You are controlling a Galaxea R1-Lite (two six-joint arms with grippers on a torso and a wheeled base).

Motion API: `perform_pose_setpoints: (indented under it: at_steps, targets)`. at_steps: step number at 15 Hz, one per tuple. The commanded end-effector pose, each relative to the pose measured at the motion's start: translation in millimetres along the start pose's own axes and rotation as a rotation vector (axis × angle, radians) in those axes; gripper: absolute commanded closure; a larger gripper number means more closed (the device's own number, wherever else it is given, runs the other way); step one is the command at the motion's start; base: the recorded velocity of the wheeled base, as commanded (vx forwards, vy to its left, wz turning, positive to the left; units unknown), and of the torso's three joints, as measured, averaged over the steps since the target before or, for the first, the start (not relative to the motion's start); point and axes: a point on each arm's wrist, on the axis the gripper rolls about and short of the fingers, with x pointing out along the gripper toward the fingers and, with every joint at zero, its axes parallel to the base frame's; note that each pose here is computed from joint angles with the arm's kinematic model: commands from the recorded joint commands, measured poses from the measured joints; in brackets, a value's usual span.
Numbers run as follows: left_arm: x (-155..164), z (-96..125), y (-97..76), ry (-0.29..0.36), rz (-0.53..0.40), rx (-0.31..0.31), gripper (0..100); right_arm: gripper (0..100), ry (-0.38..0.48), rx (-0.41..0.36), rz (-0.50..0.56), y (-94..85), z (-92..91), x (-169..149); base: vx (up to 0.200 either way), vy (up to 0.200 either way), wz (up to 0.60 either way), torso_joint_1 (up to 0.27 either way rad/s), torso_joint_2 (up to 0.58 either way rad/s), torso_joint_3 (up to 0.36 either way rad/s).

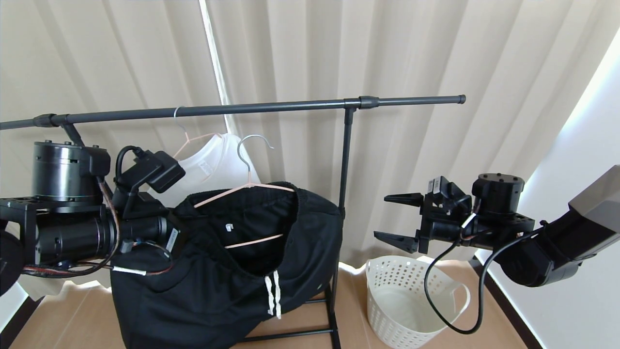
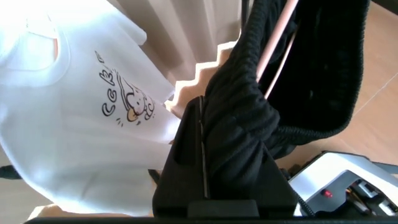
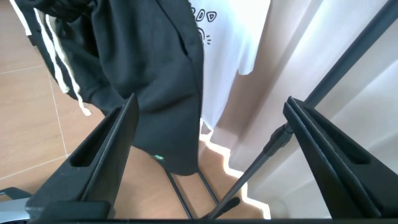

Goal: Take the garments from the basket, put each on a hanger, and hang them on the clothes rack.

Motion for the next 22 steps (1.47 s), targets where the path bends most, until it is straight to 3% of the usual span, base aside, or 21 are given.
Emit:
perform_pose_setpoints:
  at_steps: [1, 6, 10, 14, 19, 22]
  targets:
    - [10.9, -4.3, 1.5, 0.03, -0.01, -0.022, 100, 0, -0.002, -0.002, 0.001, -0.2, 0.3, 0.3, 0.0, 0.0, 0.0, 0.0, 0.0, 0.0]
    - [27.2, -4.5, 7.5, 0.015, 0.06, -0.1, 100, 0, -0.005, -0.006, -0.002, -0.2, 2.5, -0.4, 0.0, 0.0, 0.0, 0.0, 0.0, 0.0]
    - [36.0, -6.2, 8.9, 0.024, 0.059, -0.153, 100, 0, -0.006, -0.009, -0.004, -0.6, 3.0, -1.0, 0.0, 0.0, 0.0, 0.0, 0.0, 0.0]
    - [42.8, -2.2, 11.4, -0.033, 0.071, -0.221, 100, 0, -0.007, -0.01, -0.005, -0.5, 3.6, -1.2, 0.0, 0.0, 0.0, 0.0, 0.0, 0.0]
    - [50.4, 1.4, 14.0, -0.044, 0.072, -0.289, 100, 0, -0.007, -0.01, -0.005, -0.5, 3.6, -1.2, 0.0, 0.0, 0.0, 0.0, 0.0, 0.0]
    - [55.4, 12.3, 19.4, -0.08, 0.081, -0.369, 100, 0, -0.006, -0.009, -0.004, -0.6, 3.0, -1.0, 0.0, 0.0, 0.0, 0.0, 0.0, 0.0]
